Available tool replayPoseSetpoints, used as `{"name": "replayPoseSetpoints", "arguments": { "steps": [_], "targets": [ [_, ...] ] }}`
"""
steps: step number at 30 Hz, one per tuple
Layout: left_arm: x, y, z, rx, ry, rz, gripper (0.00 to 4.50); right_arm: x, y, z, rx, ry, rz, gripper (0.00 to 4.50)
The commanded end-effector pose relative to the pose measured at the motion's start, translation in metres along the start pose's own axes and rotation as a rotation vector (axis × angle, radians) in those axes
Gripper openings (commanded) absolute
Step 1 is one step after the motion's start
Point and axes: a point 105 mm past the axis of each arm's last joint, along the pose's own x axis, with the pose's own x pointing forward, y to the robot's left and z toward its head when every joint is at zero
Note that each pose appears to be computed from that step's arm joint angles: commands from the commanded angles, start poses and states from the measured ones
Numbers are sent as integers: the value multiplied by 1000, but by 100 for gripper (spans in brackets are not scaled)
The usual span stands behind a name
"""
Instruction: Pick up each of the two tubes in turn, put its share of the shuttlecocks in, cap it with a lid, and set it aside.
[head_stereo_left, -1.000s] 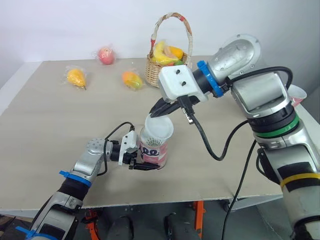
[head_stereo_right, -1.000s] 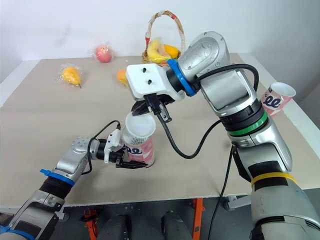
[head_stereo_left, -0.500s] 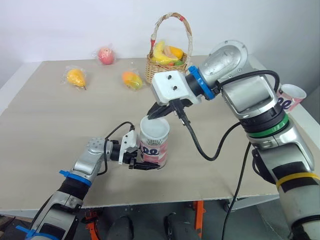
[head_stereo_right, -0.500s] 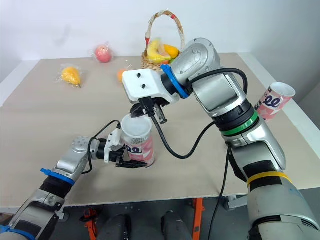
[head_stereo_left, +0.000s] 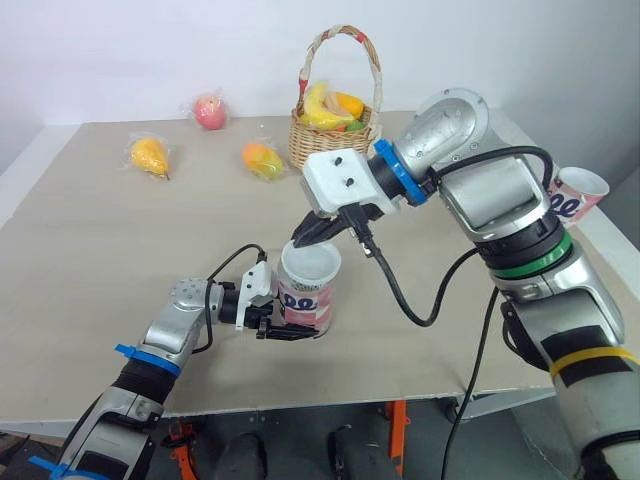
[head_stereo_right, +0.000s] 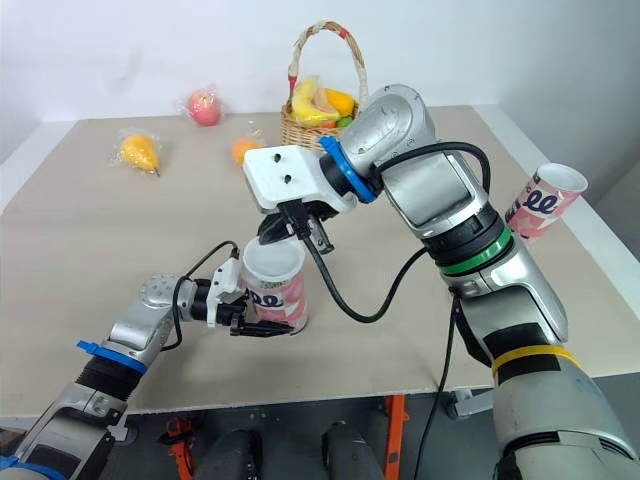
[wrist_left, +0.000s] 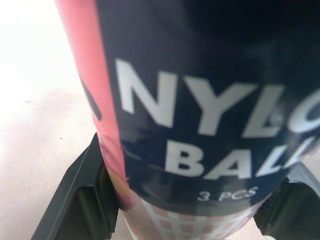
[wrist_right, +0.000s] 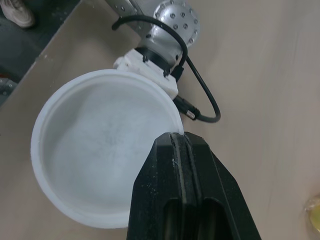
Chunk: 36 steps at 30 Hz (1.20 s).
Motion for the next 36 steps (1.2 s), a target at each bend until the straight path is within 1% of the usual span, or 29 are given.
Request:
{"name": "replayPoseSetpoints", "arguments": {
  "steps": [1, 11, 17, 26, 30, 32, 34, 35, 36],
  "targets": [
    [-9, 2, -23, -72, 84, 42, 291, -8, -5, 17, -62, -18, -20, 10],
    [-15, 0, -24, -75, 85, 67, 291, -8, -8, 12, -86, -5, -28, 10],
    [-18, 0, -25, -79, 86, 80, 291, -5, -2, 6, -94, 18, 20, 10],
    [-19, -1, -26, -88, 83, 90, 291, 10, 15, -12, -160, 122, 69, 10],
    [-18, -1, -26, -89, 82, 91, 291, 13, 16, -20, -188, 156, 70, 10],
    [-19, -2, -27, -90, 82, 92, 291, 14, 15, -19, -227, 149, 60, 10],
    [-19, -1, -27, -89, 82, 95, 291, 14, 10, -14, -211, 111, 31, 10],
    [-19, -1, -27, -90, 82, 95, 291, 14, 7, -14, -194, 103, 18, 68],
    [-20, -1, -27, -89, 83, 96, 291, 14, 5, -13, -176, 96, 11, 94]
  ]
}}
